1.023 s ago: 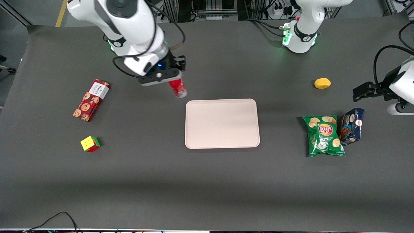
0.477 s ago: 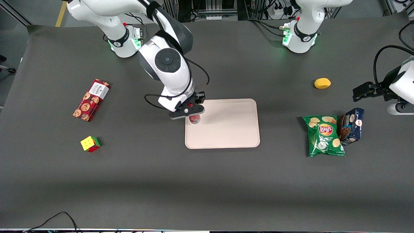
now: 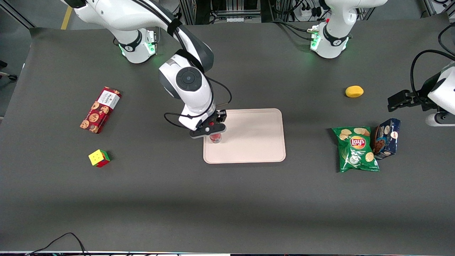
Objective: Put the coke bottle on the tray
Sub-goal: 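Lower the bottle onto the tray and stand it upright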
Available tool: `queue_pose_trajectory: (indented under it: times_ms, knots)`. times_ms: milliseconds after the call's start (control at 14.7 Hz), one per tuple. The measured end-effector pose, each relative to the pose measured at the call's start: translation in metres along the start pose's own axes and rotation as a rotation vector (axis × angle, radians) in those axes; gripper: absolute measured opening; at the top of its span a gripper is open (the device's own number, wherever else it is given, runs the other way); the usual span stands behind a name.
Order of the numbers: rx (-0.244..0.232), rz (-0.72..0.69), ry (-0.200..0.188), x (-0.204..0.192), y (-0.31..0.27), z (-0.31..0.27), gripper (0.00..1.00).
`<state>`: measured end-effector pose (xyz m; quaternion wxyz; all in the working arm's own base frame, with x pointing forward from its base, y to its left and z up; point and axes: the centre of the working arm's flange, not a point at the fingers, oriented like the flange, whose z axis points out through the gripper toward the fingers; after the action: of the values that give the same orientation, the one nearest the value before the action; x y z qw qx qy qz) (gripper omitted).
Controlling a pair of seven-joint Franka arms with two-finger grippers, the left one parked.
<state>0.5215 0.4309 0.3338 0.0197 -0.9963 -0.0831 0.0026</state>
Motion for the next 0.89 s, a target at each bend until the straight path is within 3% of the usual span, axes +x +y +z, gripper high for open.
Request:
queue_pose_trajectory:
  times_ms: [477, 886]
  knots:
    - [-0.016, 0.009, -0.040, 0.003, 0.007, 0.031, 0.48]
    - [-0.017, 0.009, -0.044, 0.003, 0.007, 0.034, 0.48]
